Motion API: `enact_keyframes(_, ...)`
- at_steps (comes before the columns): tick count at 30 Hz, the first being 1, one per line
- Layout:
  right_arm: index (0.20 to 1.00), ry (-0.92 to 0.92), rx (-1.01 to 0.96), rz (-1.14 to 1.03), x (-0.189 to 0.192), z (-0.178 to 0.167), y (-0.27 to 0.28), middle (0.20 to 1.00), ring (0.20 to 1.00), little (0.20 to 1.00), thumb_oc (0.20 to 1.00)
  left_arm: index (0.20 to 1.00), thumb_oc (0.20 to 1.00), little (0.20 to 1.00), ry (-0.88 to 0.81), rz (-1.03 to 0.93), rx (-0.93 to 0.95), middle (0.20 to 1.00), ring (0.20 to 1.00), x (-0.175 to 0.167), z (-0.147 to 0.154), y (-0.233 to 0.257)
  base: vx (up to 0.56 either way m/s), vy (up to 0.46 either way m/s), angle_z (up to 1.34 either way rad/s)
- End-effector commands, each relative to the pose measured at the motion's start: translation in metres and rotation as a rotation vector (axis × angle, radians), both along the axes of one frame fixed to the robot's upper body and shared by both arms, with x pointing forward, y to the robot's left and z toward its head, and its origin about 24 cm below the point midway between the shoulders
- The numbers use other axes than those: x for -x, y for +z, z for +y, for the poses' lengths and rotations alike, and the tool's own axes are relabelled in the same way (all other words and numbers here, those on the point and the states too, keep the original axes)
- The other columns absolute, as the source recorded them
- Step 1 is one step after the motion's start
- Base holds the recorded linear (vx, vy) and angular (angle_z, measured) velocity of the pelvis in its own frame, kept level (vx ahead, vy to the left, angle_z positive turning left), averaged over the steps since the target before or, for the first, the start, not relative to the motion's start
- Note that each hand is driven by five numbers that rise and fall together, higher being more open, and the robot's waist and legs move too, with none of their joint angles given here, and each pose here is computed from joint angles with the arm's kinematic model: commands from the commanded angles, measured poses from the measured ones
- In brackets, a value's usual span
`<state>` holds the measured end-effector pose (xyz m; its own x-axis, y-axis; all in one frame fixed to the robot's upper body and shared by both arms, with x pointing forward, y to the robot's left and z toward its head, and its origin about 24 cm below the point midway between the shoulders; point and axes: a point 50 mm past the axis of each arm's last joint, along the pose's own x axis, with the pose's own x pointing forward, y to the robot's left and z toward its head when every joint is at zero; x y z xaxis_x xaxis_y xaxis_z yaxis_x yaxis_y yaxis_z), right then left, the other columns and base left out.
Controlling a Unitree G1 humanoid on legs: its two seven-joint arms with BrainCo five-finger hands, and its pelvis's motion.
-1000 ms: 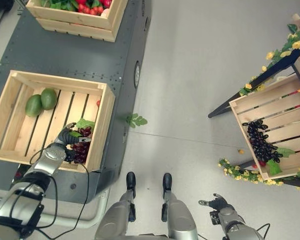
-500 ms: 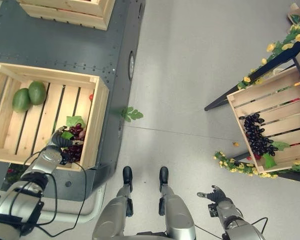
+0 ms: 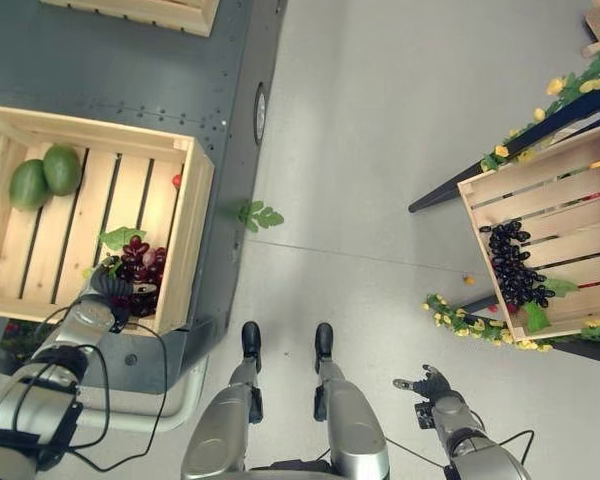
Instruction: Pick up the fruits from the basket on one side to the basket on the other side
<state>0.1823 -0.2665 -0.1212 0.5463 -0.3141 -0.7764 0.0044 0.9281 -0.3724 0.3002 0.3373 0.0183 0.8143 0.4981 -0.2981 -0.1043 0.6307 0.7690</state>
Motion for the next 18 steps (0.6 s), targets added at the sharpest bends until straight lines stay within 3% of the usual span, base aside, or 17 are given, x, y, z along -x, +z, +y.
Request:
enact_keyframes(1, 1.0, -0.022, 0.019, -0.013, 0.003, -0.007, 0.002, 1.0, 1.0, 1.0, 1.0, 1.0, 1.0, 1.0, 0.033, 0.11, -0.003, 1.0, 1.0, 0.017, 0.003, -0.023, 0.0, 0.0, 0.0)
enact_keyframes(18, 1.0, -0.027, 0.023, -0.029, -0.003, -0.005, 0.004, 1.0, 1.0, 1.0, 1.0, 1.0, 1.0, 1.0, 0.059, 0.054, 0.244, 1.0, 1.0, 0.013, -0.036, -0.046, 0.0, 0.0, 0.0)
